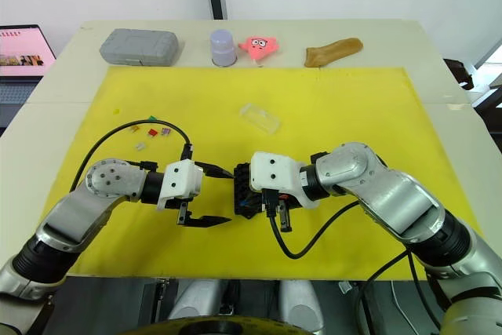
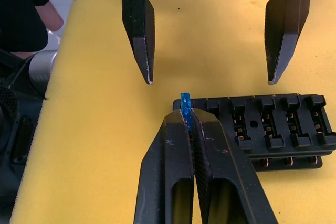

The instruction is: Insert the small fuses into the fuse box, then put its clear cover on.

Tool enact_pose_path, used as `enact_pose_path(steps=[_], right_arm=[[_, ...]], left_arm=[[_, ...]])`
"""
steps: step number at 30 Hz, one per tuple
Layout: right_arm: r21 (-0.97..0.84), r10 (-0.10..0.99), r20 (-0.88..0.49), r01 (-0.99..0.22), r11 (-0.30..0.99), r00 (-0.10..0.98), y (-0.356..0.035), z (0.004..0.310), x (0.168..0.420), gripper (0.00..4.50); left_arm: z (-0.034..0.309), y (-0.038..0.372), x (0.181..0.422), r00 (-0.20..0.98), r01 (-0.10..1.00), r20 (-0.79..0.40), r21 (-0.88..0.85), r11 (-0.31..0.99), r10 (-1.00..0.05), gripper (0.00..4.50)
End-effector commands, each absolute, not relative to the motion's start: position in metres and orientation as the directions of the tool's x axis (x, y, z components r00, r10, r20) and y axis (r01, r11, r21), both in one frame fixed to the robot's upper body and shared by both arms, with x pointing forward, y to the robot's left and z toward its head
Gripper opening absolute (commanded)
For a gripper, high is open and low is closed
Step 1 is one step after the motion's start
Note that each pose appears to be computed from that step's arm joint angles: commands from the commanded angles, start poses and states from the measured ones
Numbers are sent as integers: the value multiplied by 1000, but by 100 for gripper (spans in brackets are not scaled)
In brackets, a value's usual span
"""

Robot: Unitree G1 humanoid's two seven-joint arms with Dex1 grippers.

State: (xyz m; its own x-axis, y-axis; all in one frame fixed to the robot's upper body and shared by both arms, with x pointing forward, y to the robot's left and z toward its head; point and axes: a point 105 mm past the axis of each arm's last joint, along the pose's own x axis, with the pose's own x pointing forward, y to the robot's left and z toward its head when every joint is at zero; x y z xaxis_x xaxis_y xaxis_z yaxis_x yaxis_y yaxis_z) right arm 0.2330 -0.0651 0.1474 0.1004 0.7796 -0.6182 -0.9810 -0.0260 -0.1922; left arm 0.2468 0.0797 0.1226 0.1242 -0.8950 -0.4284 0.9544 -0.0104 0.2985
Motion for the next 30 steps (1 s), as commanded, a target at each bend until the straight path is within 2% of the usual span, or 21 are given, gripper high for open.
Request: enact_pose_path(steps=[1, 20, 22, 23, 26, 30], right_arm=[[-240, 772, -625, -969, -51, 114, -67, 150, 232, 0], [-246, 771, -627, -967, -58, 113, -68, 142, 232, 0], [-231, 790, -604, -972, -45, 107, -67, 147, 231, 70], [-229, 801, -590, -972, -44, 103, -67, 151, 230, 89], [-235, 837, -539, -971, -36, 99, -72, 167, 227, 239], [-223, 899, -426, -975, 5, 102, -76, 178, 226, 239]], left_arm=[[131, 76, 246, 122, 941, -412, 337, -27, -903, 449], [132, 75, 247, 126, 940, -406, 342, -22, -905, 449], [132, 75, 247, 126, 940, -406, 341, -22, -905, 450], [132, 76, 247, 127, 940, -407, 340, -21, -905, 450], [132, 77, 248, 125, 942, -406, 334, -19, -905, 450], [133, 80, 246, 116, 948, -401, 319, -20, -909, 450]])
